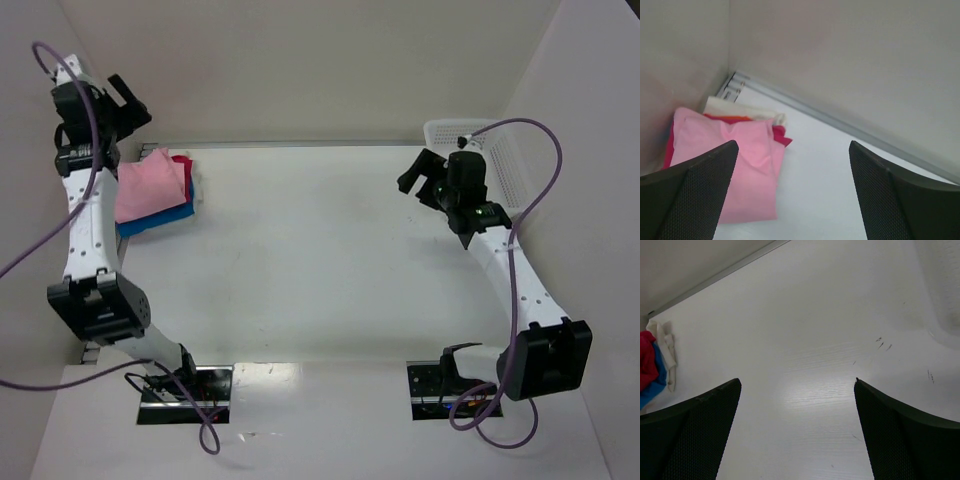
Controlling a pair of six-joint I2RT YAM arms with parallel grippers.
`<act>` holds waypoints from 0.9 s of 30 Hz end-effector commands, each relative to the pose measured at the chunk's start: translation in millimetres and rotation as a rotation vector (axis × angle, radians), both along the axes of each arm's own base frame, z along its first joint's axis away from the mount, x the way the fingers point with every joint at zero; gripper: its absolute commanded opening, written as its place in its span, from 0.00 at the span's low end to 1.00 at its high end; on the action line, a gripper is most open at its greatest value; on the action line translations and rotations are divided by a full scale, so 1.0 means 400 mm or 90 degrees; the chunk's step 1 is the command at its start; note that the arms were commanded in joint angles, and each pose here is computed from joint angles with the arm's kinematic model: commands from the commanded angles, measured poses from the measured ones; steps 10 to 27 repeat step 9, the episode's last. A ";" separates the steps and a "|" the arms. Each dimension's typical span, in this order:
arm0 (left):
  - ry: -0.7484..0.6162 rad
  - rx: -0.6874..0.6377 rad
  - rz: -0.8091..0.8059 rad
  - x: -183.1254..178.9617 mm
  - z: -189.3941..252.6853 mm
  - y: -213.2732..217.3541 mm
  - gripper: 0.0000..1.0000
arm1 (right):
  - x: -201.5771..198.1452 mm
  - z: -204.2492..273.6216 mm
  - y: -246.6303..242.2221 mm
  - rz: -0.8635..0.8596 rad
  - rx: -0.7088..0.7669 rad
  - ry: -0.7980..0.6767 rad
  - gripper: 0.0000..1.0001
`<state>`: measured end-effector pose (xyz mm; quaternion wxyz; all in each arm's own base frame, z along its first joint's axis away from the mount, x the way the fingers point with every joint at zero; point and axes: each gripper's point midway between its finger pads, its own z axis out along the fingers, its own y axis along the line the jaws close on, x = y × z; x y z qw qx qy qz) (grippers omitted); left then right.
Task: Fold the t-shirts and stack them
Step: Put the neatly folded tshirt into the corner of the board with the left arm
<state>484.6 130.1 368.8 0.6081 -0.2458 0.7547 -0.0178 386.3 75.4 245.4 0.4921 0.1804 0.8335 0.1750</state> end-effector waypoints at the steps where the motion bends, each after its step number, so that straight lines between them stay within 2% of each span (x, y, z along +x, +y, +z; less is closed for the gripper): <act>1: -0.006 0.007 -0.075 -0.071 0.040 -0.063 0.99 | 0.015 0.072 -0.039 -0.020 -0.013 -0.047 0.99; 3: 0.020 0.004 -0.133 -0.112 0.013 -0.119 0.99 | 0.028 0.061 -0.057 -0.023 -0.013 -0.042 0.99; 9: 0.095 -0.018 -0.183 -0.199 -0.135 -0.198 0.99 | 0.047 0.068 -0.119 -0.047 -0.016 -0.043 0.99; 27: 0.095 -0.018 -0.183 -0.199 -0.135 -0.198 0.99 | 0.047 0.068 -0.119 -0.047 -0.016 -0.043 0.99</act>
